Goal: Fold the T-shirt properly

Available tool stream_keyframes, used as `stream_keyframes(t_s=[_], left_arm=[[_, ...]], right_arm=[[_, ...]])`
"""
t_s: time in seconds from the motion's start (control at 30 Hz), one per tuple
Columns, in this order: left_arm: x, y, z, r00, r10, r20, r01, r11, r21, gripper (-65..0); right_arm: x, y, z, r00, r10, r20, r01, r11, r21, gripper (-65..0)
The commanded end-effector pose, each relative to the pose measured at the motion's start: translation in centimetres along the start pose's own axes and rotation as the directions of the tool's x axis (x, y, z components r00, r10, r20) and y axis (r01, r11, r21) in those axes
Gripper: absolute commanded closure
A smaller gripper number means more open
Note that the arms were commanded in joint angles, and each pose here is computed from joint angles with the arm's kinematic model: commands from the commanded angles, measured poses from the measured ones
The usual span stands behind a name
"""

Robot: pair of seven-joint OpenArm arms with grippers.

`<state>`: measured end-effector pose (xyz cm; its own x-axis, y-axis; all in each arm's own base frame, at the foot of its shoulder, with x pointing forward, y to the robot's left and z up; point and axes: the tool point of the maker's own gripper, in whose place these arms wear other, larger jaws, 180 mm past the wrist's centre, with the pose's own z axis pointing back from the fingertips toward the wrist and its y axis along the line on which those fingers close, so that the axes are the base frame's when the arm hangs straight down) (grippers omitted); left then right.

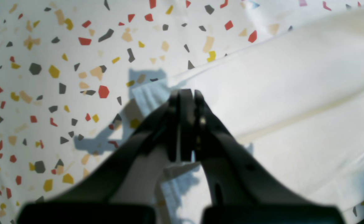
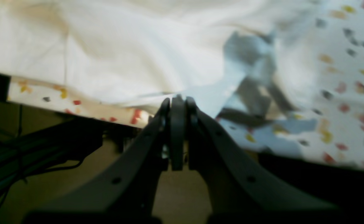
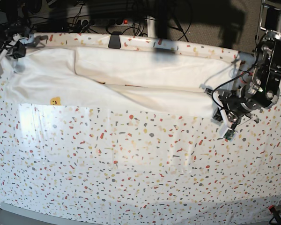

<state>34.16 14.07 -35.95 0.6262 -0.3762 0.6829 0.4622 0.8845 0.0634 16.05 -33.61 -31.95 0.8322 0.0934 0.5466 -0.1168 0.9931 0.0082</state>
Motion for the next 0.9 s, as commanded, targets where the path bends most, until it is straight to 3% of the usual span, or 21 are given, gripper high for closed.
stream_keyframes(t_s=[0.0,0.27,0.83,0.87], left_arm=[[1.6,0.8,0.6,0.999,-0.018,0.046,0.017,1.000,0.018,0.0],[3.1,-0.5,2.3,0.996,-0.072,0.047,0.072,0.997,0.012,0.0],[1.1,-1.1,3.0,0.993,-0.090,-0.071,0.091,0.996,0.005,0.0],[0.8,-1.0,3.0,0.992,-0.095,-0.081,0.096,0.995,0.014,-4.4]], right_arm=[[1.1,-0.8,1.1,0.999,0.021,0.040,-0.020,1.000,-0.023,0.0],[2.2,-1.1,2.5,0.993,-0.032,0.117,0.032,0.999,0.002,0.0],[2.3,-1.0,2.5,0.992,-0.035,0.120,0.034,0.999,0.009,0.0],[2.3,-1.0,2.5,0.992,-0.035,0.120,0.035,0.999,0.009,0.0]])
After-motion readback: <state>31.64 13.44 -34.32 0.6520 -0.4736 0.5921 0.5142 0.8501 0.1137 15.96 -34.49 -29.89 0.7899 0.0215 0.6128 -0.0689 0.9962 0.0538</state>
